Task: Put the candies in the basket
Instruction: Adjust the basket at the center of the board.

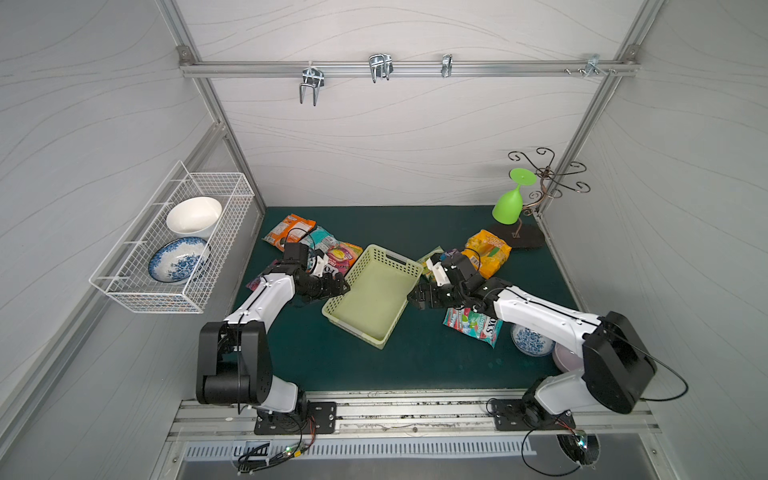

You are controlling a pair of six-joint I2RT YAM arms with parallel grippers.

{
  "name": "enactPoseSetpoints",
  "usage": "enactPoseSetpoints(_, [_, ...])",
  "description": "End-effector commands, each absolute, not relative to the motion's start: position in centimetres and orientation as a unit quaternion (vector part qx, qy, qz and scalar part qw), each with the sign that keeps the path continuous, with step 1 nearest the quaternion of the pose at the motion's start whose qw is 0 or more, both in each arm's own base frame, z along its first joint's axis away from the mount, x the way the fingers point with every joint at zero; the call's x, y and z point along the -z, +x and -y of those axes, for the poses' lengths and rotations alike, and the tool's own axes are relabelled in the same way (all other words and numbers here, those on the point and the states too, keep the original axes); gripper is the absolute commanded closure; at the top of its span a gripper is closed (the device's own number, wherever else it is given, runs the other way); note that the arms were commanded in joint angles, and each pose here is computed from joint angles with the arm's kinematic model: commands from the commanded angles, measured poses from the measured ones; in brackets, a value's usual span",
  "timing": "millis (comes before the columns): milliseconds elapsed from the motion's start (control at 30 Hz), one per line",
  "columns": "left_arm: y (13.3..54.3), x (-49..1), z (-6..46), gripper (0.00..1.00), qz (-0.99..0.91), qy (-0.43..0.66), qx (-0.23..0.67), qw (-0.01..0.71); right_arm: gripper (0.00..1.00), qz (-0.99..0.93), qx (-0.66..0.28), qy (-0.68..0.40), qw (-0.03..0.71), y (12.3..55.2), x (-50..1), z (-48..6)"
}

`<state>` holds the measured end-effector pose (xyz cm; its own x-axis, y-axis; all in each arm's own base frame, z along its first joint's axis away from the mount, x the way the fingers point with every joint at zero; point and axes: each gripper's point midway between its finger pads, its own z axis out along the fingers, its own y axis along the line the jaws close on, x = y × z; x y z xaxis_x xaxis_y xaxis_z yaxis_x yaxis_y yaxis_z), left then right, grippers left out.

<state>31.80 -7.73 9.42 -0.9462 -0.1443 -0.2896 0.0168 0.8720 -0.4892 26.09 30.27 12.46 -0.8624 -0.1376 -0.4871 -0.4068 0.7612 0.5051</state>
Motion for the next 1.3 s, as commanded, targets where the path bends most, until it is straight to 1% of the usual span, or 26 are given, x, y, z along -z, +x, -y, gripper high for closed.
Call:
enactPoseSetpoints(0, [32.2, -10.1, 8.9, 0.06, -0.948, -0.023, 0.273, 0.160, 0.01, -0.907, -0.330, -0.160, 0.208, 25.8, -12.7, -31.9])
enactPoseSetpoints(133, [32.1, -10.4, 9.3, 0.08, -0.949, -0.017, 0.276, 0.153, 0.01, -0.910, -0.330, -0.160, 0.195, 26.0, -12.4, -32.4])
enactPoseSetpoints(467, [30.9, -10.8, 12.4, 0.11, -0.941, 0.023, 0.306, 0.142, 0.01, -0.909, -0.325, -0.167, 0.199, 27.3, -12.2, -33.5])
enactPoseSetpoints(567, [30.4, -10.5, 13.4, 0.12, -0.941, 0.035, 0.312, 0.128, 0.01, -0.913, -0.317, -0.165, 0.195, 27.9, -11.7, -33.5])
enactPoseSetpoints(1000, [28.9, -10.6, 15.9, 0.13, -0.934, 0.070, 0.332, 0.114, 0.01, -0.914, -0.315, -0.160, 0.199, 31.0, -11.9, -33.2])
enactPoseSetpoints(1100, [28.5, -10.3, 16.6, 0.13, -0.933, 0.073, 0.338, 0.099, 0.01, -0.917, -0.315, -0.149, 0.196, 31.6, -11.6, -32.8])
enactPoseSetpoints(1267, [28.0, -10.4, 16.8, 0.13, -0.929, 0.075, 0.346, 0.103, 0.01, -0.915, -0.320, -0.152, 0.194, 32.3, -11.6, -33.2])
